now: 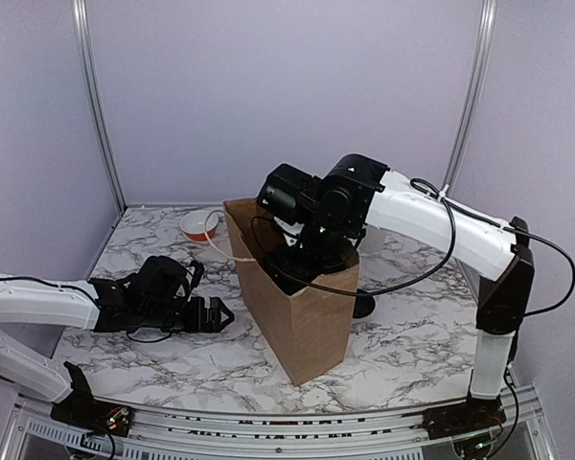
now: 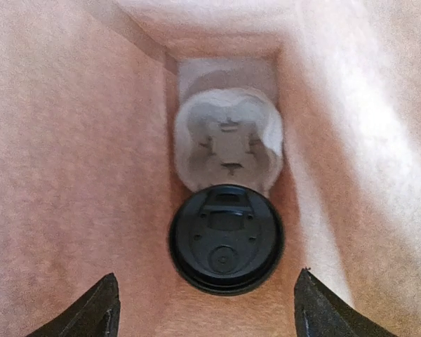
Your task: Pack the takeout coffee
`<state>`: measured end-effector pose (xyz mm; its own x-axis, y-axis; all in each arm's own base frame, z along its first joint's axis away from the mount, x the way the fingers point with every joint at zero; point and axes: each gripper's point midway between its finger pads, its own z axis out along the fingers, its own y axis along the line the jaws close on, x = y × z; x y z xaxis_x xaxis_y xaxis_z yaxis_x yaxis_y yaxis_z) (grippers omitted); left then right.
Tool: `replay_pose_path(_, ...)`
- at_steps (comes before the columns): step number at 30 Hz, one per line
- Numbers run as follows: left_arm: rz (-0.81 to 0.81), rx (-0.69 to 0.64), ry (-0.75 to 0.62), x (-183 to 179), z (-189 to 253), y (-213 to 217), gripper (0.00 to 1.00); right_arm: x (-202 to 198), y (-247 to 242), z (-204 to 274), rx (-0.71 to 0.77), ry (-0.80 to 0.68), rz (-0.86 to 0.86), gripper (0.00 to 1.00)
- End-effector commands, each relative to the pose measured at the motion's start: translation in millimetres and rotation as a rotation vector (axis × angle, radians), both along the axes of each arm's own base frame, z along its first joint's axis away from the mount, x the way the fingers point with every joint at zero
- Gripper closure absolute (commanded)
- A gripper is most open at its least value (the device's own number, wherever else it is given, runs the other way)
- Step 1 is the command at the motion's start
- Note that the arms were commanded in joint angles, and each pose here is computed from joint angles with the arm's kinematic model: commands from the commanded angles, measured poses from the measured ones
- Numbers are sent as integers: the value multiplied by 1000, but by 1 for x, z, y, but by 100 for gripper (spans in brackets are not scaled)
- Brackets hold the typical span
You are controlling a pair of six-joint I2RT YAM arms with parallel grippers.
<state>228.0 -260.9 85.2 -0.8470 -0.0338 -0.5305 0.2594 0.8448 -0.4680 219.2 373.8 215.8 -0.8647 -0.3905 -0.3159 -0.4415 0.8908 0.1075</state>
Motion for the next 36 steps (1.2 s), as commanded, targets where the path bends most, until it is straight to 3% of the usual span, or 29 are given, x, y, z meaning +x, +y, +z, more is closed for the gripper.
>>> replay_pose_path(1,-8,-17,-27,5,18,-3,1,5,2,38,73,-85,-17,17)
replay_pose_path(13,-14,-27,-37,7,30,-6,1,12,-3,46,102,-137,-40,17)
replay_pose_path(36,-4,-20,-79,17,61,-9,1,38,-4,116,381,-296,-66,17)
